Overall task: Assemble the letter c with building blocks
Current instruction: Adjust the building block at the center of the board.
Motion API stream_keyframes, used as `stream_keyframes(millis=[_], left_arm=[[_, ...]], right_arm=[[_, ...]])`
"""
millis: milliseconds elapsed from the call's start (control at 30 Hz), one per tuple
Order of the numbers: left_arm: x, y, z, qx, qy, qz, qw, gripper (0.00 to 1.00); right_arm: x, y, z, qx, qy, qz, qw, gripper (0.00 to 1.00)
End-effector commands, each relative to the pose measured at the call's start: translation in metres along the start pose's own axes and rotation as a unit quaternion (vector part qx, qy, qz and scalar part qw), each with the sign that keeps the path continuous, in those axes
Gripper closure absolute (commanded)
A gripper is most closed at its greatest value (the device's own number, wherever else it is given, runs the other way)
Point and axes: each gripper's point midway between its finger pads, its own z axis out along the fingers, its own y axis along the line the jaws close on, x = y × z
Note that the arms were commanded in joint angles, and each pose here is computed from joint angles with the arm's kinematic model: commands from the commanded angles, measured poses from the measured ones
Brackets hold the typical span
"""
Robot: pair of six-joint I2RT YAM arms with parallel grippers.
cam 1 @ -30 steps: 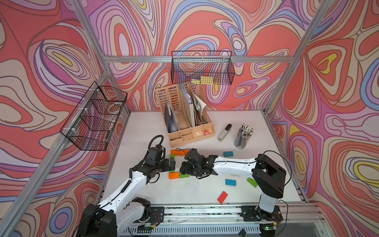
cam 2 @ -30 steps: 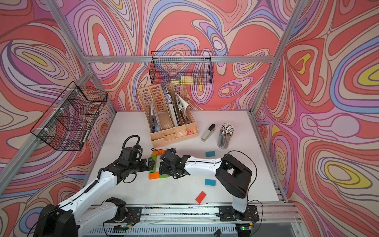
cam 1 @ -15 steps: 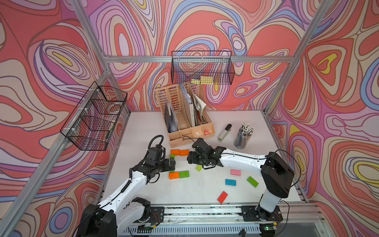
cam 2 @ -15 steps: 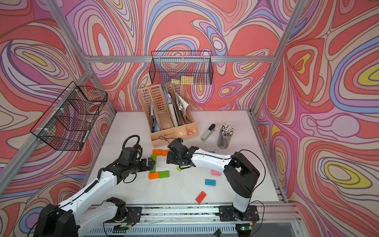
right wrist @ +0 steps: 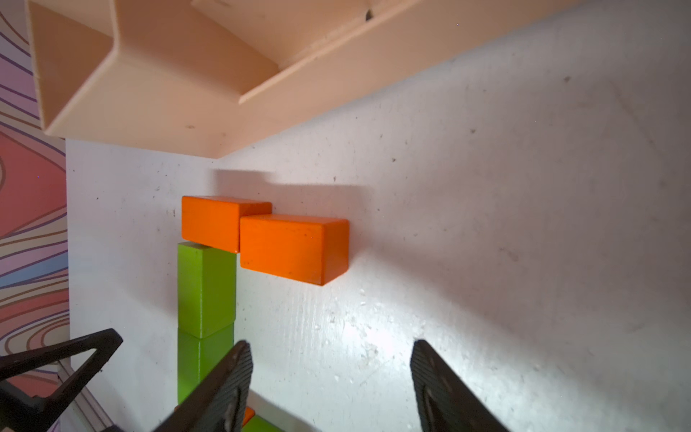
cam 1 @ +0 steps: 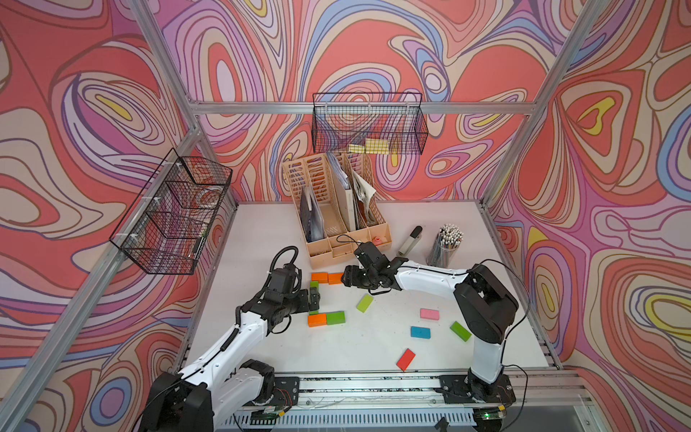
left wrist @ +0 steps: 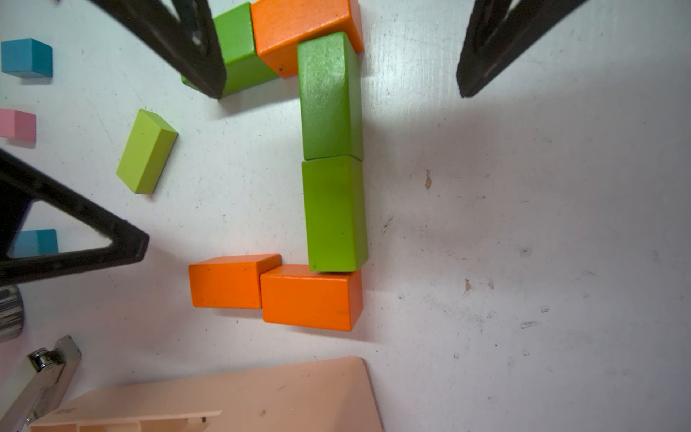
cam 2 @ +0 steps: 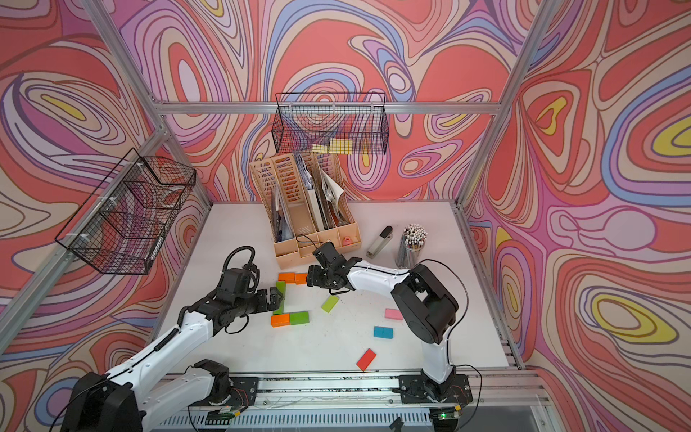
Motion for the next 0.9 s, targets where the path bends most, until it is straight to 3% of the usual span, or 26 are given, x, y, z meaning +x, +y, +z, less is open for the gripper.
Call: stream_keyframes(millis=[0, 867], left_arm=[[-0.002, -0.002, -0.003, 0.003, -0.004, 0.000, 1.000, 0.01], [-0.002, -0.002, -0.003, 0.003, -0.004, 0.000, 1.000, 0.01]], right_arm=[[-0.012, 0.019, 0.006, -0.038, -0.002, -0.020, 0.999, 0.31], [-0.012, 0.025, 0.028, -0.065, 0.017, -0.014, 0.998, 0.34]])
